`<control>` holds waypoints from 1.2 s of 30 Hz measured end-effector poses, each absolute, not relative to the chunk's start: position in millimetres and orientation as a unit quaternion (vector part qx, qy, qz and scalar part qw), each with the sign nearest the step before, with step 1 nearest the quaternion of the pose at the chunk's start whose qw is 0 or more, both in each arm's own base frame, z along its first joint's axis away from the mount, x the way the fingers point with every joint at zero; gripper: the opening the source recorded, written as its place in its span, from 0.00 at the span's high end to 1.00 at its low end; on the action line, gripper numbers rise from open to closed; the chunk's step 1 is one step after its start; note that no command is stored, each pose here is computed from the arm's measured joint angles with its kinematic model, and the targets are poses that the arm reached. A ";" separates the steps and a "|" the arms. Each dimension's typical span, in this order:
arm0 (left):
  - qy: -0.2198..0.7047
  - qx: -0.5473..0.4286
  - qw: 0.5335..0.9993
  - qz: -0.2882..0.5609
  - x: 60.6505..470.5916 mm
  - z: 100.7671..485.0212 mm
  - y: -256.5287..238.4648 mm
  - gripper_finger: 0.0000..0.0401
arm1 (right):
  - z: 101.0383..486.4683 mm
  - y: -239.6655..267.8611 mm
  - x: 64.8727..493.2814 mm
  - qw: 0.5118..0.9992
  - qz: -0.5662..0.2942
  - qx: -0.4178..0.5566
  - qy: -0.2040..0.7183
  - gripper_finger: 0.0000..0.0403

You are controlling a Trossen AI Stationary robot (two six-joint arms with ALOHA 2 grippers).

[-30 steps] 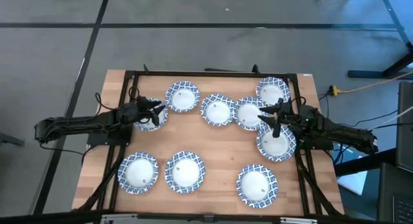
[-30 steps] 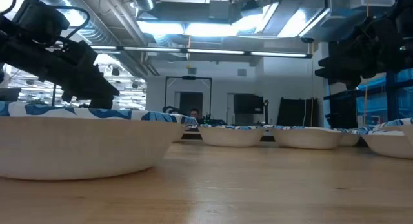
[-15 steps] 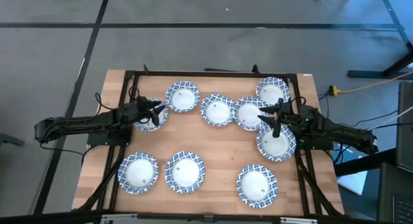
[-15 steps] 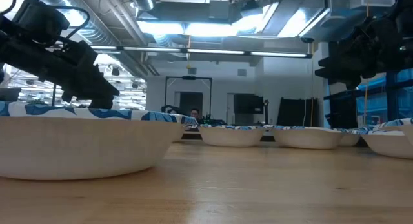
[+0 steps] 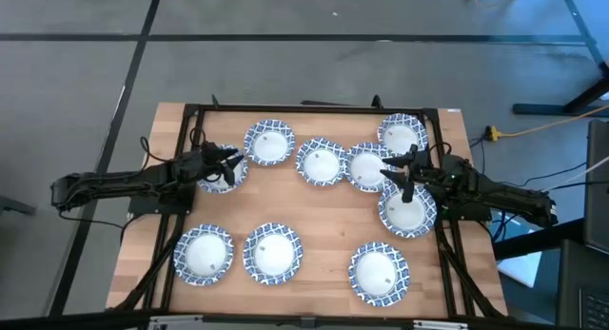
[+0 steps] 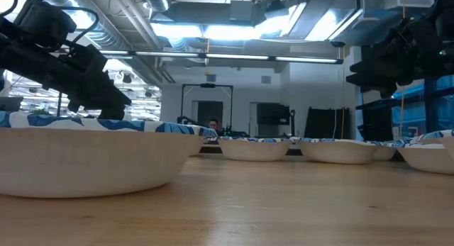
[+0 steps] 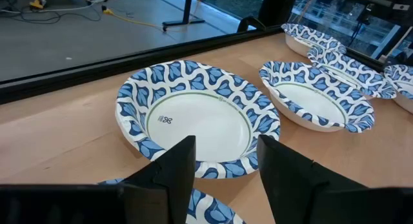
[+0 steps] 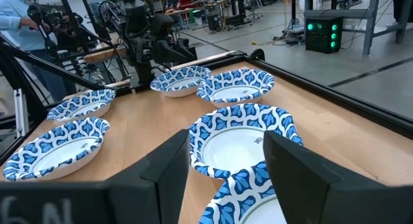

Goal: Nest bowls inside each other

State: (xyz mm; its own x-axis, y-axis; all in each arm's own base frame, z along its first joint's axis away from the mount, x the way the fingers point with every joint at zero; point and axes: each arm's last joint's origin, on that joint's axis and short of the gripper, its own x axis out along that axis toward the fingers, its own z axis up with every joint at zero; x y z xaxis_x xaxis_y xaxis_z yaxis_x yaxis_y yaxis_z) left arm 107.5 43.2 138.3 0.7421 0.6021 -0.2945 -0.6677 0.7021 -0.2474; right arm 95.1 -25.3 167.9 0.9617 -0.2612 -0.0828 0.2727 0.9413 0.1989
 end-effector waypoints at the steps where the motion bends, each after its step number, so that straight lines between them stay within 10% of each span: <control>1: 0.096 -0.171 0.918 0.346 107.6 138.4 43.2 0.60 | 167.9 -25.3 95.1 0.985 -0.136 0.105 0.028 0.51; 24: 0.096 -0.171 0.918 0.346 107.6 138.4 43.2 0.60 | 169.5 -25.5 95.2 0.985 -0.137 0.105 0.019 0.51; 36: 0.096 -0.171 0.917 0.346 107.5 138.3 43.2 0.60 | 240.8 -26.2 82.6 0.978 -0.201 0.061 -0.001 0.51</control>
State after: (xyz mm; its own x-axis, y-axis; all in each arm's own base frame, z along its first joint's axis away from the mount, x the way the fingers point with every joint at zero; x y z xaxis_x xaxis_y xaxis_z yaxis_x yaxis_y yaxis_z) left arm 107.5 43.2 138.3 0.7420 0.6022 -0.2946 -0.6679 0.7020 -0.2472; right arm 82.6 -26.2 240.8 0.9189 -0.3938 -0.0221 0.3935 0.9114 0.1204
